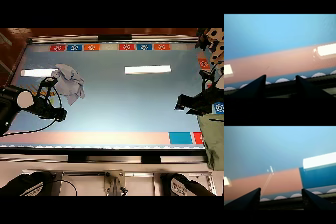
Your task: Fold the shirts.
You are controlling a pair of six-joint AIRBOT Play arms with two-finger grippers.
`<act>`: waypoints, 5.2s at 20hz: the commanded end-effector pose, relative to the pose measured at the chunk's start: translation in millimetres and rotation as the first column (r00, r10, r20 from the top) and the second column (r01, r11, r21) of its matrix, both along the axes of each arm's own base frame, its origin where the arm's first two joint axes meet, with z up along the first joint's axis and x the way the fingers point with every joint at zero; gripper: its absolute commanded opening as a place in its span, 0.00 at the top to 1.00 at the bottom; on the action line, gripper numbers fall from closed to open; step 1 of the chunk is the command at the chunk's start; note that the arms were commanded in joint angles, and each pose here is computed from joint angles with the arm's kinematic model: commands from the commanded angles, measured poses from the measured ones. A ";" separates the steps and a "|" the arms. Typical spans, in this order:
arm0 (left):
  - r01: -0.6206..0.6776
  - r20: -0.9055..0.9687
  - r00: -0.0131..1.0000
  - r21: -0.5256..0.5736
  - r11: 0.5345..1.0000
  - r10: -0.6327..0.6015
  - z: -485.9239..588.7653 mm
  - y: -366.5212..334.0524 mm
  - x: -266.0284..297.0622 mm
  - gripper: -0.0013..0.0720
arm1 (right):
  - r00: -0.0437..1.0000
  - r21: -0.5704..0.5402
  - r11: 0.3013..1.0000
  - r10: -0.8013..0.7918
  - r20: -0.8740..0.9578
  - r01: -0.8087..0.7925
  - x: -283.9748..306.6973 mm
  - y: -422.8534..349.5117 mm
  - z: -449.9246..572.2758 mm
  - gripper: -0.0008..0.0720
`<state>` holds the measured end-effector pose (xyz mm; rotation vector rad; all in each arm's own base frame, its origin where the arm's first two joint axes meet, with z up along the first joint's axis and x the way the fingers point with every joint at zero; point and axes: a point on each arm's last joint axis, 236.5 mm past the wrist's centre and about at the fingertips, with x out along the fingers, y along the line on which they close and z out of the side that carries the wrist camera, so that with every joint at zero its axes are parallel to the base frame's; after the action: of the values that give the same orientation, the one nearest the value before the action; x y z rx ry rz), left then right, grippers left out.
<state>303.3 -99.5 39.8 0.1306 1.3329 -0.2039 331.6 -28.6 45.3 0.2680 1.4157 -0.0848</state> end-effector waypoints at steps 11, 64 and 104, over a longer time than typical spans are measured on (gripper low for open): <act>0.000 0.001 1.000 0.000 1.000 0.000 0.1 0.4 0.0 0.35 | 1.000 0.000 1.000 0.001 0.000 -0.001 0.1 0.5 0.1 0.14; 0.432 0.746 0.652 -0.221 0.874 -0.134 320.3 -183.7 35.9 0.95 | 0.770 -0.156 0.985 0.155 0.619 -0.073 3.9 11.7 237.1 0.14; -0.037 -0.134 0.991 -0.459 0.888 -0.028 -79.7 -162.4 -56.0 0.07 | 0.949 0.396 0.894 0.283 -0.139 -0.209 -109.7 148.4 -58.9 0.14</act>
<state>238.2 -255.1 -39.3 -0.2729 1.4218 -0.5249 225.7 106.1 -0.3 0.4600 1.6480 0.3647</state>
